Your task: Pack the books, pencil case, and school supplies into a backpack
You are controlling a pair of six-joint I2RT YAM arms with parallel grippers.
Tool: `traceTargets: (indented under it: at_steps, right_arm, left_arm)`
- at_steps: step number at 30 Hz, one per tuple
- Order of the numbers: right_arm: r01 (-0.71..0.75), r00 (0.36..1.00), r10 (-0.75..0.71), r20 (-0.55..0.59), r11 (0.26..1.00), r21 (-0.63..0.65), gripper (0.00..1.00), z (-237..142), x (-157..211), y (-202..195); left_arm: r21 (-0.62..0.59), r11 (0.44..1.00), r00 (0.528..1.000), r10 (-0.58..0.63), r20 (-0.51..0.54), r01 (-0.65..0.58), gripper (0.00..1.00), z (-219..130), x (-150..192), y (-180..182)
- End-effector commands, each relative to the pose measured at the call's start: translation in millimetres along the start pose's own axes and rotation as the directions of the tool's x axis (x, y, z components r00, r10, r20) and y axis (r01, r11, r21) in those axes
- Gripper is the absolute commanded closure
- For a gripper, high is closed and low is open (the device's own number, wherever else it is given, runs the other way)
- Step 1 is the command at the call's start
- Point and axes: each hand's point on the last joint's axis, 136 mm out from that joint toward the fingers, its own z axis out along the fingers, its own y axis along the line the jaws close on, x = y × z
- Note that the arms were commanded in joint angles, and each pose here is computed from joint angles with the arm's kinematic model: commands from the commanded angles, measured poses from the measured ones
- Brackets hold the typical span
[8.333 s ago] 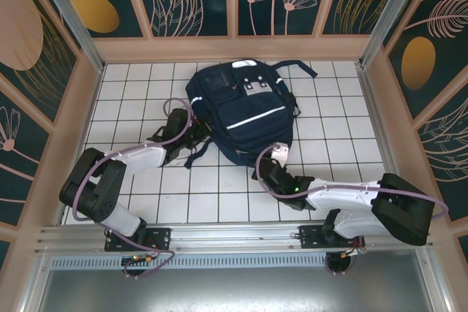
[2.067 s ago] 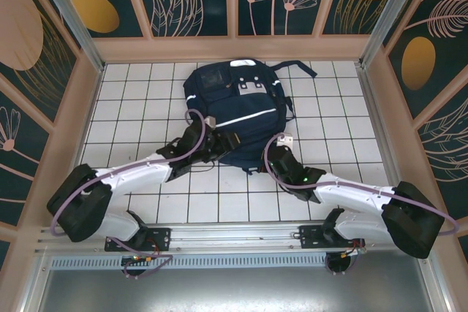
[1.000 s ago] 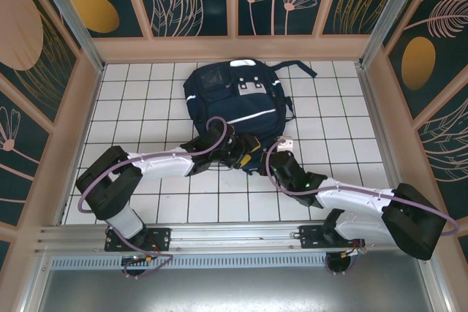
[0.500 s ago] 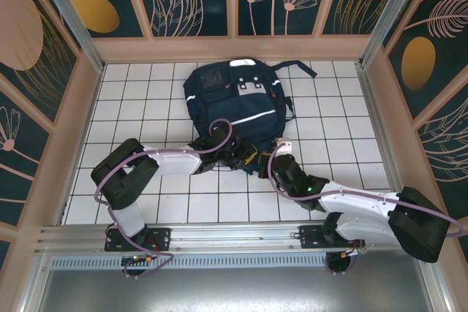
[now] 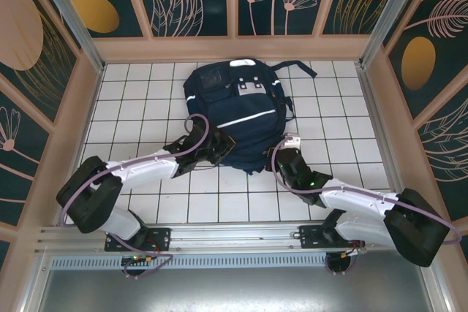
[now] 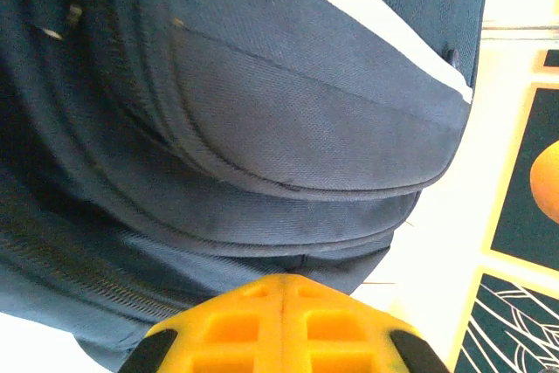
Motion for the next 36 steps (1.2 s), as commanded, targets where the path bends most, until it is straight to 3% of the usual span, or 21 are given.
traceTargets:
  at_steps: [1,3,5,9,11,13,18,24,27,32,36]
  right_arm:
    - [0.020,1.000,-0.020,-0.004,1.000,0.016,1.00,2,-4,-6]
    - [0.033,0.999,-0.033,-0.006,0.999,-0.012,1.00,1,-4,-2]
    - [0.025,1.000,-0.025,-0.008,0.999,-0.021,0.89,0,-4,-2]
    - [-0.035,0.999,0.033,-0.028,0.996,-0.083,0.71,-2,-1,-5]
    - [-0.070,0.997,0.066,-0.039,0.990,-0.119,0.64,-4,-2,-6]
    - [-0.109,0.994,0.105,-0.038,0.985,-0.137,0.62,-5,-6,-10]
    - [-0.178,0.984,0.176,-0.026,0.971,-0.162,0.61,-8,-18,-19]
    - [-0.205,0.978,0.206,-0.017,0.961,-0.186,0.56,-12,-30,-22]
    - [-0.208,0.978,0.208,-0.020,0.959,-0.191,0.55,-12,-32,-23]
    - [-0.222,0.975,0.219,-0.036,0.952,-0.208,0.55,-10,-31,-24]
    - [-0.235,0.972,0.220,-0.086,0.942,-0.241,0.53,-5,-27,-18]
  left_arm:
    - [-0.041,0.999,0.999,0.027,0.026,-0.026,1.00,-7,-5,16]
    - [-0.016,0.999,0.999,0.045,-0.011,-0.045,0.99,-3,1,8]
    - [0.011,0.997,0.996,0.077,-0.038,-0.076,0.94,1,5,-2]
    - [0.056,0.975,0.974,0.219,-0.055,-0.216,0.71,5,9,-26]
    - [0.056,0.934,0.933,0.355,-0.057,-0.352,0.60,6,13,-39]
    - [0.039,0.863,0.861,0.505,-0.061,-0.504,0.55,8,19,-49]
    - [0.004,0.596,0.593,0.799,-0.100,-0.803,0.52,20,35,-52]
    - [-0.068,0.300,0.307,0.938,-0.159,-0.952,0.46,27,34,-24]
    - [-0.070,0.175,0.186,0.965,-0.186,-0.982,0.44,30,40,-11]
    - [-0.093,0.051,0.069,0.976,-0.206,-0.994,0.41,40,51,1]
    - [-0.114,-0.021,0.008,0.969,-0.247,-0.993,0.39,52,56,17]
